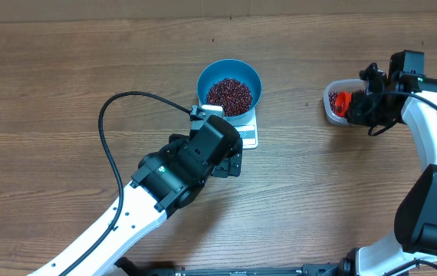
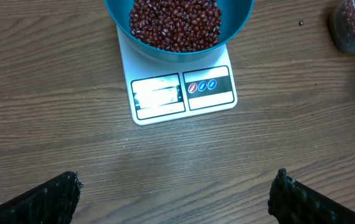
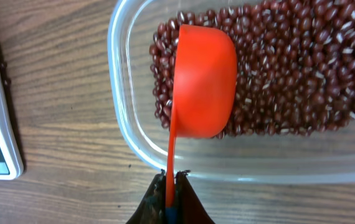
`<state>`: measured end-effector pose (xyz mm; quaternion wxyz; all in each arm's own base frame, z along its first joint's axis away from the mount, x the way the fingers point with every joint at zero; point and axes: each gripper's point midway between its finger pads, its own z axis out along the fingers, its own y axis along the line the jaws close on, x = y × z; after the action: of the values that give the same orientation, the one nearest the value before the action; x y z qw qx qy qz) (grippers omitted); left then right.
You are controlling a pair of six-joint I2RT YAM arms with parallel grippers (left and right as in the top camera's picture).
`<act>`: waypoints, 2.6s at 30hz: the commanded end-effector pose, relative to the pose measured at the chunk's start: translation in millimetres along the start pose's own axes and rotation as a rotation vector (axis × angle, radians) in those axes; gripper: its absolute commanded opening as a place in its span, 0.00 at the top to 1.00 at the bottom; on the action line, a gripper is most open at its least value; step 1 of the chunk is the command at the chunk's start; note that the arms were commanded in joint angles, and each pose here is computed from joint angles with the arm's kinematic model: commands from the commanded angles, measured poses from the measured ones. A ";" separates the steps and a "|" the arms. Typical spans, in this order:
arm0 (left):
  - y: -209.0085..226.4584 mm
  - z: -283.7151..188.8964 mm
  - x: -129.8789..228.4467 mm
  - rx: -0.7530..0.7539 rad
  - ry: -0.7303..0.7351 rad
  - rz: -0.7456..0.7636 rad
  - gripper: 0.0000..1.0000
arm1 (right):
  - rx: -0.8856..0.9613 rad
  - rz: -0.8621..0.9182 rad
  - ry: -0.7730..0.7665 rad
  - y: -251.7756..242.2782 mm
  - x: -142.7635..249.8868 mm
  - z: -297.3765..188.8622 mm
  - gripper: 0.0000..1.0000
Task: Scoop item into bowl and weigh 150g on scale
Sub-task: 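Lower the red cup into the tub and scoop beans, then lift the filled red cup and carry it over the blue bowl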
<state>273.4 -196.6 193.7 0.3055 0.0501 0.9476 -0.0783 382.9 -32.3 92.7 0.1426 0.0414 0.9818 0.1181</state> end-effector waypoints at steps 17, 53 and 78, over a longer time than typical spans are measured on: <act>0.2 0.3 -1.5 -0.007 -0.006 -0.011 0.00 | 0.124 -0.074 -0.172 -6.5 -32.2 -48.8 0.96; 0.2 0.3 -1.5 -0.007 -0.006 -0.011 0.00 | -0.152 -0.138 -0.231 49.0 -31.4 -71.2 0.96; 0.2 0.3 -1.5 -0.007 -0.006 -0.011 0.00 | -0.631 -0.265 -0.246 171.8 -26.7 -91.9 0.96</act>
<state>273.4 -196.6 193.8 0.3057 0.0500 0.9476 -0.0784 391.7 84.8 199.3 0.2563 -0.0764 0.8872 0.3759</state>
